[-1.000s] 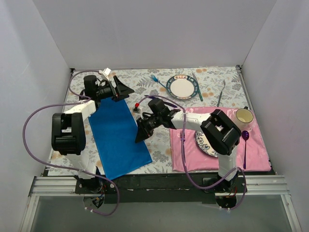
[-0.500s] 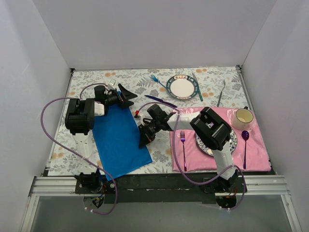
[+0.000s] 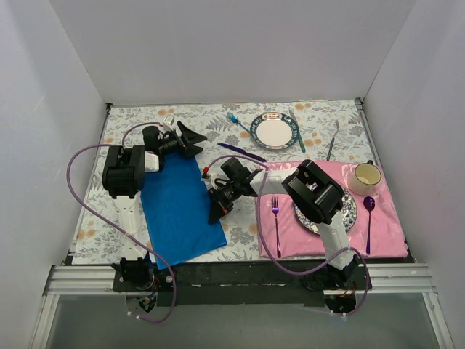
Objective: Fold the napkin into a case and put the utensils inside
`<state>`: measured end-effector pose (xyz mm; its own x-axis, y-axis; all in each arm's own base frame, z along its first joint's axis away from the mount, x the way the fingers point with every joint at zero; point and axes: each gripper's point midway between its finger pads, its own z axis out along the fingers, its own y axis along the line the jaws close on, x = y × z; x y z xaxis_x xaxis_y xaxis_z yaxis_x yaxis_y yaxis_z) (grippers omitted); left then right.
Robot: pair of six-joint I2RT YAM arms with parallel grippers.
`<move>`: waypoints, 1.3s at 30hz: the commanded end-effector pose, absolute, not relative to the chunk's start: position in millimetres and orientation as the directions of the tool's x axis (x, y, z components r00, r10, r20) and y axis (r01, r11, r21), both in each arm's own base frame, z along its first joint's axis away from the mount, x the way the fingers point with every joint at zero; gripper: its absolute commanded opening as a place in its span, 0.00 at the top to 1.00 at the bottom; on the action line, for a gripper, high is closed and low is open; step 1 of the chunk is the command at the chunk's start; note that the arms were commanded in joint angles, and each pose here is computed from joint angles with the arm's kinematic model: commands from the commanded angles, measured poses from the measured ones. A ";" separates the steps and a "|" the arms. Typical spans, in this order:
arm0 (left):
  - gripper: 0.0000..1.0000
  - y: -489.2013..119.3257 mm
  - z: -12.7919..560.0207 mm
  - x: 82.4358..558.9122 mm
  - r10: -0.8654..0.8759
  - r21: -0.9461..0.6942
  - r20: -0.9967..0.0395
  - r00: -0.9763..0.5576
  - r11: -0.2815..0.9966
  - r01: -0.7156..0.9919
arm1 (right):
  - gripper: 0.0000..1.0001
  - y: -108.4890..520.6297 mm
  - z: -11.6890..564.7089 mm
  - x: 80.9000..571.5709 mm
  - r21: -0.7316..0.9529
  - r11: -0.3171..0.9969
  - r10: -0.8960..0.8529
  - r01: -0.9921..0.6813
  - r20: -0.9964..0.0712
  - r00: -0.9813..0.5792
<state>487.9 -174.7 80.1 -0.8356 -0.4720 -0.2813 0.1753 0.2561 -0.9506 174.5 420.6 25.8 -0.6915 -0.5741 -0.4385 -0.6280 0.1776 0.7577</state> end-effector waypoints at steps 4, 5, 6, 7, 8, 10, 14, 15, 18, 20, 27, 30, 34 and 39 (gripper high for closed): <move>0.02 -179.5 130.7 508.9 -0.493 -0.940 -0.340 -0.801 0.162 0.299 | 0.99 413.7 14.7 166.3 0.785 0.216 -0.591 -0.580 -0.368 -0.718; 0.02 -179.6 130.4 510.6 -0.497 -0.944 -0.329 -0.803 0.154 0.291 | 0.99 414.1 15.2 166.4 0.786 0.215 -0.590 -0.579 -0.368 -0.719; 0.02 -179.4 128.8 512.5 -0.502 -0.947 -0.321 -0.803 0.151 0.285 | 0.99 414.0 15.8 166.8 0.788 0.214 -0.589 -0.578 -0.368 -0.719; 0.02 -179.3 121.5 514.9 -0.506 -0.951 -0.308 -0.806 0.146 0.271 | 0.99 414.3 15.8 166.8 0.789 0.213 -0.590 -0.577 -0.367 -0.719; 0.02 -179.3 120.7 516.4 -0.510 -0.951 -0.308 -0.803 0.140 0.276 | 0.99 415.1 17.5 167.3 0.789 0.210 -0.589 -0.578 -0.370 -0.719; 0.02 -179.2 110.5 519.4 -0.521 -0.964 -0.266 -0.811 0.120 0.238 | 0.99 415.1 18.2 168.1 0.794 0.212 -0.585 -0.570 -0.364 -0.725; 0.02 -178.2 93.4 526.1 -0.538 -0.971 -0.237 -0.809 0.115 0.208 | 0.99 414.7 22.0 167.3 0.805 0.211 -0.582 -0.555 -0.352 -0.733; 0.02 -178.0 88.7 527.6 -0.540 -0.972 -0.234 -0.809 0.121 0.201 | 0.99 416.0 22.4 167.4 0.806 0.209 -0.582 -0.554 -0.352 -0.733; 0.02 -175.6 71.1 533.0 -0.561 -0.981 -0.196 -0.804 0.124 0.152 | 0.99 417.0 21.4 168.4 0.810 0.210 -0.582 -0.547 -0.347 -0.736; 0.02 -174.6 64.2 535.1 -0.569 -0.987 -0.159 -0.807 0.108 0.118 | 0.99 418.6 21.0 168.9 0.811 0.210 -0.582 -0.546 -0.346 -0.736; 0.02 -177.2 112.0 543.9 -0.551 -0.966 -0.253 -0.795 0.096 0.240 | 0.99 420.5 21.0 171.2 0.809 0.200 -0.584 -0.553 -0.355 -0.730; 0.02 -176.9 126.9 548.0 -0.563 -0.967 -0.243 -0.790 0.071 0.246 | 0.99 420.7 21.6 170.1 0.812 0.199 -0.585 -0.549 -0.351 -0.731; 0.02 -179.5 128.7 548.0 -0.571 -0.972 -0.212 -0.793 0.037 0.232 | 0.99 422.6 21.6 171.9 0.817 0.205 -0.579 -0.539 -0.343 -0.740; 0.02 -180.2 111.8 551.8 -0.583 -0.982 -0.161 -0.796 0.015 0.188 | 0.99 426.8 24.4 173.6 0.822 0.201 -0.573 -0.533 -0.342 -0.744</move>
